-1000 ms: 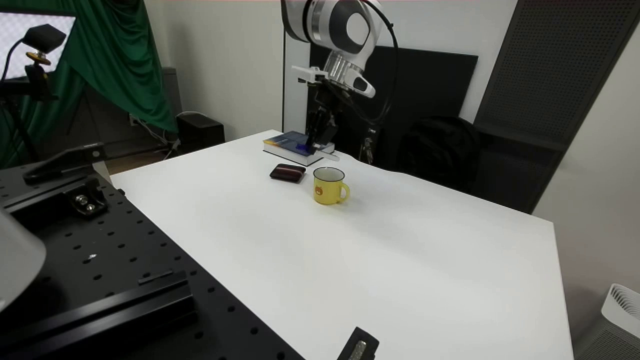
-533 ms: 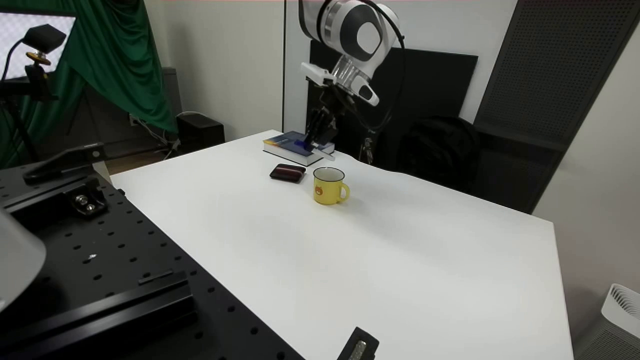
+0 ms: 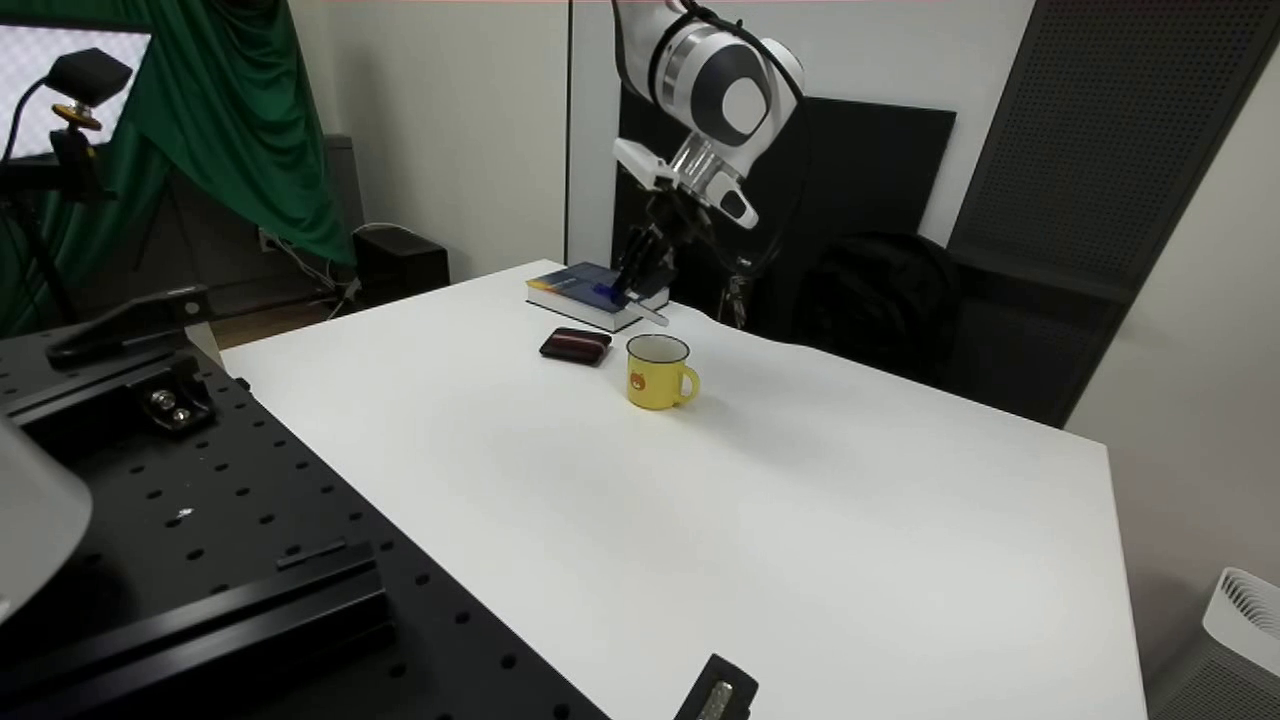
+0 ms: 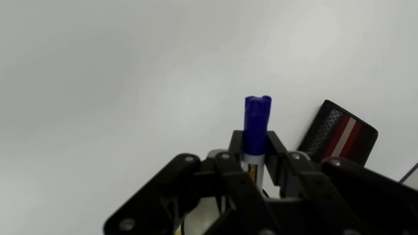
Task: Pick the pen from the table, put it in the cup, place it back on the table then put it in the cup again
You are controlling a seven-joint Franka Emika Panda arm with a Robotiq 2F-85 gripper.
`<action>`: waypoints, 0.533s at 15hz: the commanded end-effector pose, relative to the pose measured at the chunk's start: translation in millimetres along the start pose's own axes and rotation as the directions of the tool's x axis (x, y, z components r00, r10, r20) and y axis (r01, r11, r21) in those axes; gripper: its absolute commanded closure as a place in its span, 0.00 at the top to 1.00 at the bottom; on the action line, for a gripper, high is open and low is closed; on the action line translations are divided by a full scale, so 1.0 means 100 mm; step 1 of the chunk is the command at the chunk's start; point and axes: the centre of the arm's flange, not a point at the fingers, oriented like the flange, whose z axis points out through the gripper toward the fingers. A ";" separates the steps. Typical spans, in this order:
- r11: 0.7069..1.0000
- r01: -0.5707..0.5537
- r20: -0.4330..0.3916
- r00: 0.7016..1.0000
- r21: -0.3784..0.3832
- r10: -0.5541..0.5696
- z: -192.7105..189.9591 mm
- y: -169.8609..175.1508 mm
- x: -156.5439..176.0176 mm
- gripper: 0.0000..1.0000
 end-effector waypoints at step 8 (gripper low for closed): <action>0.987 -0.150 0.086 0.986 0.053 0.145 0.19 0.04 0.61 0.05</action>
